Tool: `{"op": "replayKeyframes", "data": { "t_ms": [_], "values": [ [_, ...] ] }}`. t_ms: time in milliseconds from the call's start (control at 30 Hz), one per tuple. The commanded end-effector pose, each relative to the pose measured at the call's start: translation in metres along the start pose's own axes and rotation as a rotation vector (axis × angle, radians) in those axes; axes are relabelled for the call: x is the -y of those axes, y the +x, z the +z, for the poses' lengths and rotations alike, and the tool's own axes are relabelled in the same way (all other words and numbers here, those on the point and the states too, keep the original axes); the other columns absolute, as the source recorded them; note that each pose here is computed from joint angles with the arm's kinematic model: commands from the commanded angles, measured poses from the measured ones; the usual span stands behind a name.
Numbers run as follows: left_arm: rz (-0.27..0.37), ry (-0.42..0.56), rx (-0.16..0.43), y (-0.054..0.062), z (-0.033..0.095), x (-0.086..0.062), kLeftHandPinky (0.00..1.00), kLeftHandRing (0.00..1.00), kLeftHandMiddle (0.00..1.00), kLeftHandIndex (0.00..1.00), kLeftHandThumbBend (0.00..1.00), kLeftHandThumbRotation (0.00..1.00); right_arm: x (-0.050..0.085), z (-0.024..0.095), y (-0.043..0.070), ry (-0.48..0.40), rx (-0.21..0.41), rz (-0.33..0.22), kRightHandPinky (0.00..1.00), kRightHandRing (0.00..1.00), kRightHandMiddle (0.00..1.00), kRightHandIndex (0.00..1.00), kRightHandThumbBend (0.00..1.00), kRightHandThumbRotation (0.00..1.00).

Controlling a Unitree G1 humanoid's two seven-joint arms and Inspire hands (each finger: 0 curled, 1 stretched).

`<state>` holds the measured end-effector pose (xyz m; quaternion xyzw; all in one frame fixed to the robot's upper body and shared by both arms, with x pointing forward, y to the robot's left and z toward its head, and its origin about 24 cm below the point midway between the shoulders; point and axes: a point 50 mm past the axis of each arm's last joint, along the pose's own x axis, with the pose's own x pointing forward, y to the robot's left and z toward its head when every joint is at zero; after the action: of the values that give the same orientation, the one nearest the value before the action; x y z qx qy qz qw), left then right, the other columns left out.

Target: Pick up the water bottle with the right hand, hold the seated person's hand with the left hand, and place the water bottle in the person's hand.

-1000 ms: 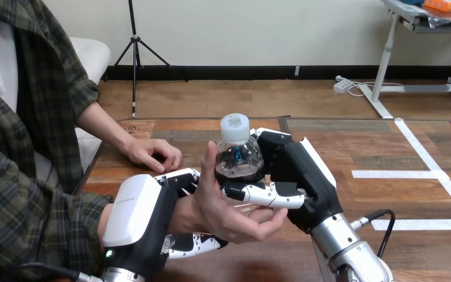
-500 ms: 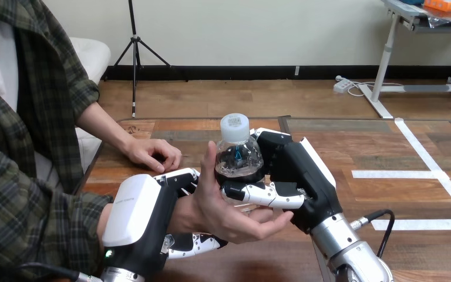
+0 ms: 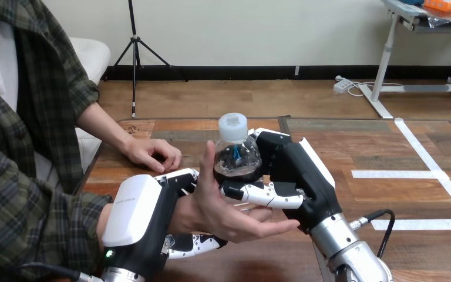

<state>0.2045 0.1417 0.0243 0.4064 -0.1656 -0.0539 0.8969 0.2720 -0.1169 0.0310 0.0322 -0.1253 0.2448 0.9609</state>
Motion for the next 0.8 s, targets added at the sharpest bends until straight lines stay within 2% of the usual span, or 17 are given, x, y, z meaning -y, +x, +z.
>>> {"op": "replayKeyframes", "data": {
  "t_ms": [0,100,133,367,767],
  "values": [
    [0.047,0.025,0.077,0.0154,0.0137,-0.007,0.37,0.48,0.54,0.55,0.86,0.0,-0.0012,0.0202,0.0156,-0.041,0.098,0.032,0.43,0.53,0.65,0.66,0.7,0.0],
    [0.043,0.041,0.074,0.0153,0.0135,-0.0072,0.38,0.49,0.56,0.57,0.85,0.0,-0.0005,0.0205,0.0159,-0.045,0.1,0.037,0.5,0.61,0.72,0.72,0.71,0.0],
    [0.042,0.043,0.072,0.0152,0.0135,-0.0072,0.39,0.5,0.58,0.58,0.85,0.0,-0.0003,0.0206,0.016,-0.047,0.1,0.038,0.55,0.66,0.76,0.76,0.72,0.0],
    [0.033,0.069,0.068,0.0148,0.0138,-0.0074,0.42,0.55,0.64,0.64,0.85,0.0,0.0007,0.0214,0.0167,-0.058,0.101,0.038,0.7,0.8,0.86,0.84,0.75,0.01],
    [0.045,0.091,0.083,0.0143,0.0153,-0.0071,0.47,0.65,0.77,0.81,0.86,0.0,0.0022,0.023,0.0171,-0.093,0.102,0.026,0.83,0.89,0.93,0.9,0.78,0.11]
  ]
}}
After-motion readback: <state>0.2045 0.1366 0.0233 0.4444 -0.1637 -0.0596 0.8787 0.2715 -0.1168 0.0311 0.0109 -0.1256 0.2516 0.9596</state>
